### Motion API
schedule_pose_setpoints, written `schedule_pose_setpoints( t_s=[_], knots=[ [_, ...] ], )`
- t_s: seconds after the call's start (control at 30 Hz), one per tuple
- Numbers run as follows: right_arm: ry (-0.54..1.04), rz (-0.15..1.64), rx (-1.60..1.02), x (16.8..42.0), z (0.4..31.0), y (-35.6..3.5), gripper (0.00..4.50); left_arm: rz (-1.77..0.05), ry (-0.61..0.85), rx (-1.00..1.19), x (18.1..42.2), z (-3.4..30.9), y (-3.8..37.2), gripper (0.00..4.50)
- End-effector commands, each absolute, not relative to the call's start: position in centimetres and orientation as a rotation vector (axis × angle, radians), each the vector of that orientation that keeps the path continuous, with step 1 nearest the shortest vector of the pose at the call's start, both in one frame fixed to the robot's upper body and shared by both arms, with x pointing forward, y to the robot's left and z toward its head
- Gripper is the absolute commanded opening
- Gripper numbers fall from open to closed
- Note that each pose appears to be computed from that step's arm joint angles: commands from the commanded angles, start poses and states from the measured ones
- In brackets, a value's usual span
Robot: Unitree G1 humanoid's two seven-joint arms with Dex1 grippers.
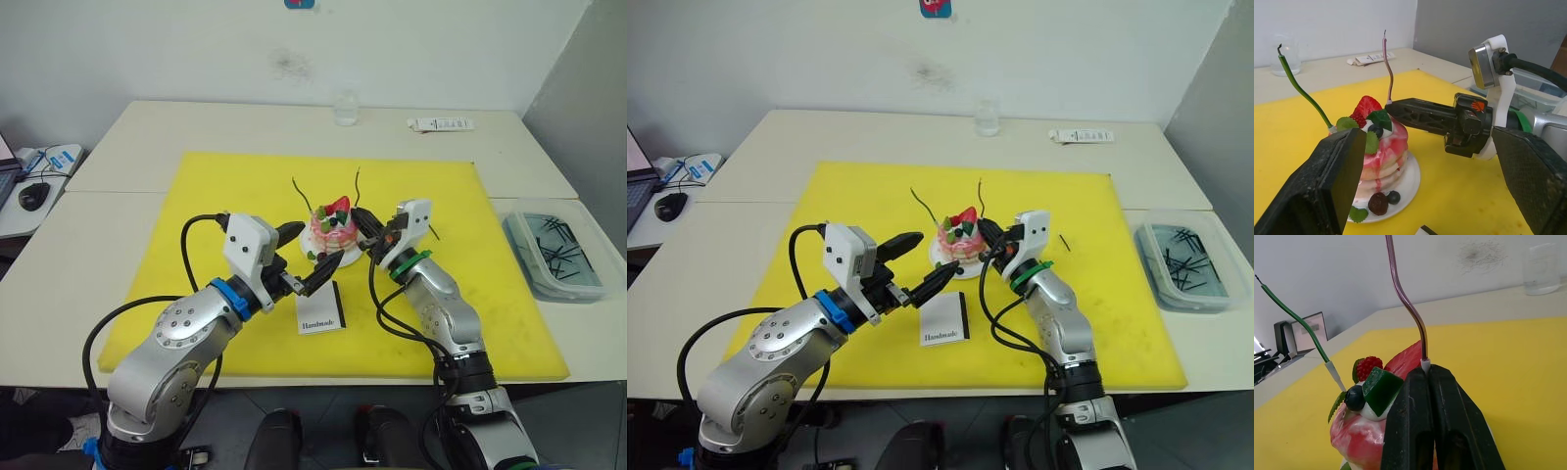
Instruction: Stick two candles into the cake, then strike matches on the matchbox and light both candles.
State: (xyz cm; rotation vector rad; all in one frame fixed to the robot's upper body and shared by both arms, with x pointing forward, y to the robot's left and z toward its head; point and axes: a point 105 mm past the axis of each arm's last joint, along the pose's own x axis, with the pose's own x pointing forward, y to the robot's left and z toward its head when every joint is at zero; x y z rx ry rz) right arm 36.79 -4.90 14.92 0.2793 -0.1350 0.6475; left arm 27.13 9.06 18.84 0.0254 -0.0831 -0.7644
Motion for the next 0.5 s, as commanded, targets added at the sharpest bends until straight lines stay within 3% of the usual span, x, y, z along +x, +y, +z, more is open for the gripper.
schedule_pose_setpoints(
  t_s=[0.03, 0.07, 0.5],
  knots=[
    [-0.198, 0.669, 0.273, 36.6, 16.7, -4.8, 1.03, -0.772, -0.136, 0.043, 27.0, 19.8, 9.0, 4.50],
    [-0.201, 0.667, 0.272, 36.6, 16.8, -4.9, 1.33, -0.772, -0.137, 0.044, 27.0, 19.9, 9.1, 4.50],
    [-0.235, 0.691, 0.243, 35.4, 18.6, -6.9, 1.33, -0.783, -0.139, 0.052, 27.1, 19.9, 9.1, 4.50]
  ],
)
